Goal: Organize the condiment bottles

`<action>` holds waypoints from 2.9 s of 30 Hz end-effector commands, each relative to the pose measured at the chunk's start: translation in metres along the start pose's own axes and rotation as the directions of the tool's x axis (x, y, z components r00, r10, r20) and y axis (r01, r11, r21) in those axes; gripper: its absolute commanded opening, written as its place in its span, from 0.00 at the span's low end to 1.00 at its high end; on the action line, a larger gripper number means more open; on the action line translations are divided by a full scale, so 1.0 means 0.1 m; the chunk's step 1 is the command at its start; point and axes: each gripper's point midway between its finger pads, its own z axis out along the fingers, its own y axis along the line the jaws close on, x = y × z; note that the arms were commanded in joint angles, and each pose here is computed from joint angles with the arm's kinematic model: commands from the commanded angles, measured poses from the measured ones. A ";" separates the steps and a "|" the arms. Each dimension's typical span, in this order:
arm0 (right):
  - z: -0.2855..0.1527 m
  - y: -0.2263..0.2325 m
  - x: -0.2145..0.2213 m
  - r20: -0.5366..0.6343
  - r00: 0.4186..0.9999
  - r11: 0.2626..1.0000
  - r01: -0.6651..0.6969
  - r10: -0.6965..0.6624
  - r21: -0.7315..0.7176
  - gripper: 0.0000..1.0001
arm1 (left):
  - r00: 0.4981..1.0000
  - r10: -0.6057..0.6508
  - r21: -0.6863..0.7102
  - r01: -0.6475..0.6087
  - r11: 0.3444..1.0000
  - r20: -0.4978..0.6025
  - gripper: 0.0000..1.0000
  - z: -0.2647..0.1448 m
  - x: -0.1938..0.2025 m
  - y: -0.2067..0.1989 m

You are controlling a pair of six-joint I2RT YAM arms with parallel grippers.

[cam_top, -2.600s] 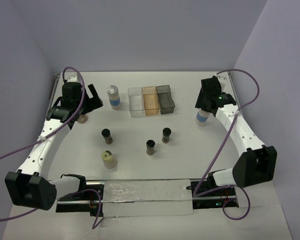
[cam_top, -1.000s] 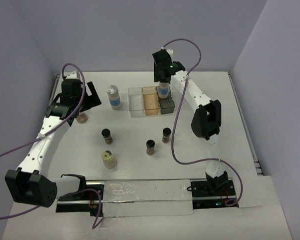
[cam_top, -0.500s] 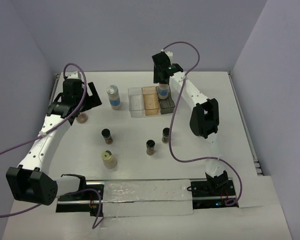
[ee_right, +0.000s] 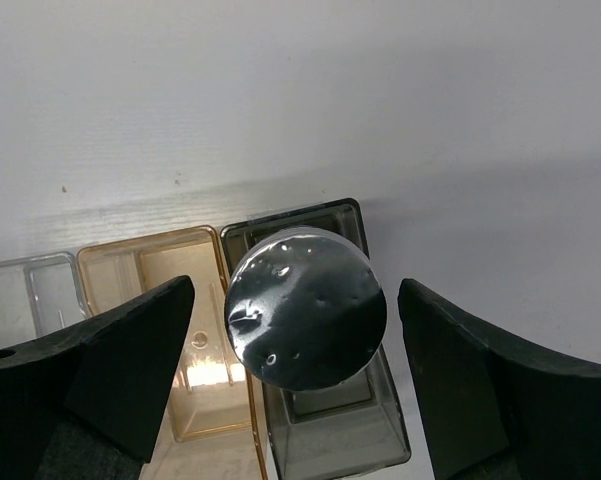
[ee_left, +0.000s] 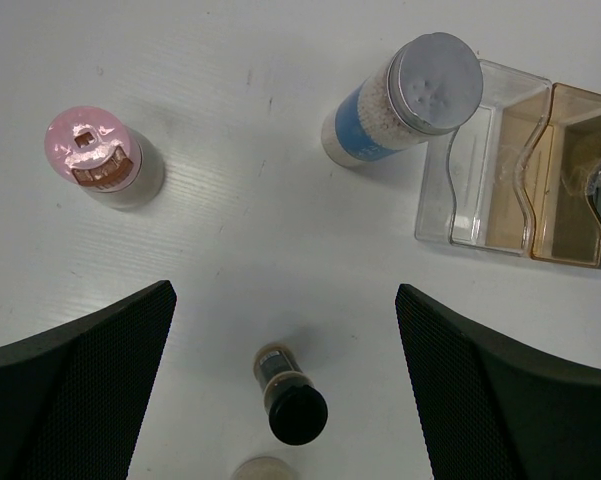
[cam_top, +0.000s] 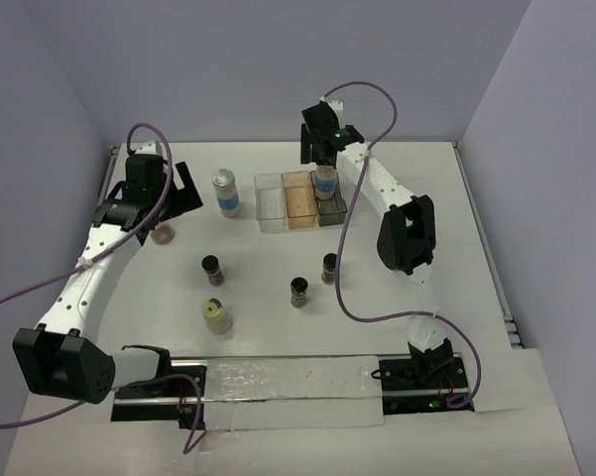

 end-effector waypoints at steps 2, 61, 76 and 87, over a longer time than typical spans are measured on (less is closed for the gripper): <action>-0.59 -0.10 -0.57 0.130 0.990 0.998 -0.053 0.058 -0.038 0.91 | 1.000 -0.001 0.014 0.001 1.000 0.030 1.00 -0.08 -0.16 -0.07; -2.23 -0.53 -0.57 0.278 0.957 0.989 -0.051 0.088 -0.138 1.00 | 0.975 0.153 -0.123 -0.174 0.977 -0.164 0.93 1.51 -0.10 -0.85; -2.22 -0.54 -0.56 0.278 0.957 0.990 -0.046 0.082 -0.133 1.00 | 0.966 0.180 -0.130 -0.206 0.970 -0.183 0.78 1.62 0.02 -0.90; -2.26 -0.59 -0.57 0.288 0.954 0.991 -0.050 0.085 -0.127 1.00 | 0.966 0.196 -0.117 -0.218 0.969 -0.170 0.14 1.53 -0.05 -0.93</action>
